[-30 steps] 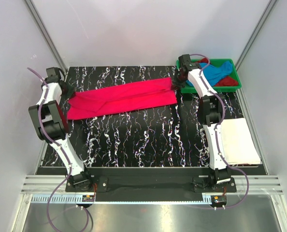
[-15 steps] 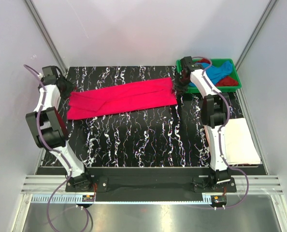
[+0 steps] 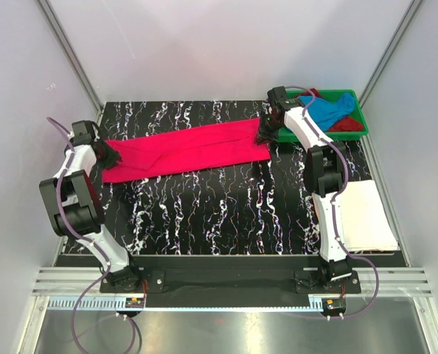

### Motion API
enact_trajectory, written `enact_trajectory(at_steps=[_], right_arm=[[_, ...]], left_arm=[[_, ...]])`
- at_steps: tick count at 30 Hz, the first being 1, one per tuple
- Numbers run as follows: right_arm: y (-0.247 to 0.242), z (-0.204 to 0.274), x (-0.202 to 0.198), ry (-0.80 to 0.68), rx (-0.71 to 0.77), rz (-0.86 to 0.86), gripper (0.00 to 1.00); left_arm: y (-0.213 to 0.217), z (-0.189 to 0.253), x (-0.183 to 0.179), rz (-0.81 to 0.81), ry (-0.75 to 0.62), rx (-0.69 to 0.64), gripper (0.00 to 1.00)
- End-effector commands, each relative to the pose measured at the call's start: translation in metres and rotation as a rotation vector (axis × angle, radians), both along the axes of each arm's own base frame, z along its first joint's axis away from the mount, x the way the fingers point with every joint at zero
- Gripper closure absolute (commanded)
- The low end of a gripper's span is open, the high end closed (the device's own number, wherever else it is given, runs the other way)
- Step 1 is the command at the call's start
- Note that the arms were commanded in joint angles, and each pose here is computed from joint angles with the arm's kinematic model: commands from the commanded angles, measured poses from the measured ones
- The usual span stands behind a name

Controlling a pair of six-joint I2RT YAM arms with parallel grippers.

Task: Fold and stack the t-shirts
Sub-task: Fold the tshirt

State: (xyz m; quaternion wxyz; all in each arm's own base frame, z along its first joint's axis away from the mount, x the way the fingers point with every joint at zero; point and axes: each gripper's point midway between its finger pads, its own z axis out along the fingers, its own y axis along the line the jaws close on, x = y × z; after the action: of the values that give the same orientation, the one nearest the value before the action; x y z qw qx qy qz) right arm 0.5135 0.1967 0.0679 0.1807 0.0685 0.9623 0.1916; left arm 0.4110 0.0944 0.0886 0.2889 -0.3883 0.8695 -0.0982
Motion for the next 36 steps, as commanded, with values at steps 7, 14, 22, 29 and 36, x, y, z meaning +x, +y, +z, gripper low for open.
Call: enact_trajectory(at_steps=[7, 14, 22, 29, 36], right_arm=[[-0.017, -0.041, -0.009, 0.07, -0.098, 0.013, 0.81], [-0.037, -0.075, -0.039, 0.189, -0.2, 0.007, 0.83], [-0.044, -0.07, -0.094, 0.268, -0.204, 0.008, 0.83], [0.002, -0.05, -0.166, 0.311, -0.103, 0.113, 0.82], [0.018, 0.034, -0.178, 0.127, -0.049, 0.174, 0.37]], left_arm=[[0.01, -0.041, 0.004, 0.063, 0.075, -0.011, 0.78], [0.021, -0.057, 0.005, 0.043, 0.151, 0.034, 0.79], [0.041, -0.068, -0.002, 0.002, 0.229, 0.101, 0.79], [0.045, -0.014, 0.006, -0.026, 0.121, 0.174, 0.64], [-0.023, 0.041, -0.015, -0.073, 0.04, 0.253, 0.29]])
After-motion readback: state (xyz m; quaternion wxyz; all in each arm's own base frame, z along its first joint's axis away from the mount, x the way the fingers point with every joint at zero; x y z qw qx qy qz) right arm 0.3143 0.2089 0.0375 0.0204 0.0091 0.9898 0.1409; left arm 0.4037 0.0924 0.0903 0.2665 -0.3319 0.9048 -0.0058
